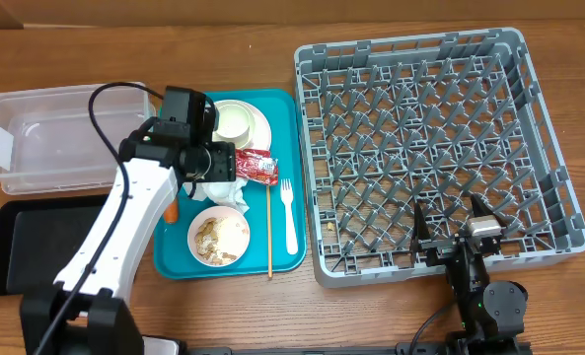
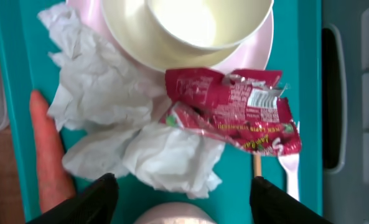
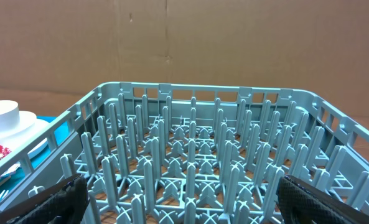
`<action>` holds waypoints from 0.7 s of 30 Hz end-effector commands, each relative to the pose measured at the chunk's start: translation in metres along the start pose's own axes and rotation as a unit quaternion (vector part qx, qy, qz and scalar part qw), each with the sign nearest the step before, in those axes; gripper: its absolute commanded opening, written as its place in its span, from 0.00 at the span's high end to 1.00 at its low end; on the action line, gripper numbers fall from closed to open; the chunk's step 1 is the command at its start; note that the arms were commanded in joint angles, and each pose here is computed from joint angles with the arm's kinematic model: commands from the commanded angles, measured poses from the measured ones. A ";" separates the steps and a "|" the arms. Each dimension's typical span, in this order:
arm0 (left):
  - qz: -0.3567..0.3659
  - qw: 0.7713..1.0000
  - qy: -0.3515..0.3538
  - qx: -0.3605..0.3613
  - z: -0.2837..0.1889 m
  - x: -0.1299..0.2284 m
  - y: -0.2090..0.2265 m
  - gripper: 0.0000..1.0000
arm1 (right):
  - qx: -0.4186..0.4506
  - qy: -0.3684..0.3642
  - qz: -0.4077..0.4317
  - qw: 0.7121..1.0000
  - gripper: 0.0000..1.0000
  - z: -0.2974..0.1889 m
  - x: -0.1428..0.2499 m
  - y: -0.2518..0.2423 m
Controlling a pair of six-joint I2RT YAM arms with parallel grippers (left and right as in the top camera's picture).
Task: Sort waste into correct bins and load items into the dishwasher
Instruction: 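Lower the left gripper onto the red snack wrapper and grasp it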
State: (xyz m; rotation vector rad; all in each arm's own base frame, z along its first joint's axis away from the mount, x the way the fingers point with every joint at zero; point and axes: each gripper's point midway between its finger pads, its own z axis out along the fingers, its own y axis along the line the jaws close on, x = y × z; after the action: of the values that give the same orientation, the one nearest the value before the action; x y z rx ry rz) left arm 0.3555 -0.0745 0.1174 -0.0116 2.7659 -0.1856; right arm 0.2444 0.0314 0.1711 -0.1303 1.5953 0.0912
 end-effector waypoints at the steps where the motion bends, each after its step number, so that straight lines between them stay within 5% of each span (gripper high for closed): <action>1: 0.042 0.999 0.000 -0.004 0.013 -0.008 0.000 0.30 | 0.003 -0.001 -0.002 1.000 0.00 0.000 0.002 -0.001; 21: 0.044 0.999 0.002 -0.002 0.065 -0.020 0.000 0.30 | 0.003 -0.001 -0.002 1.000 0.00 0.000 0.002 -0.001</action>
State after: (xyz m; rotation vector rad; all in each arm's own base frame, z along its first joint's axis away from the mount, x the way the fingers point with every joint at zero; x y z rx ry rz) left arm 0.3908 -0.0809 0.0633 0.0862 2.7788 -0.1646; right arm 0.2444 0.0314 0.1710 -0.1306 1.5957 0.0909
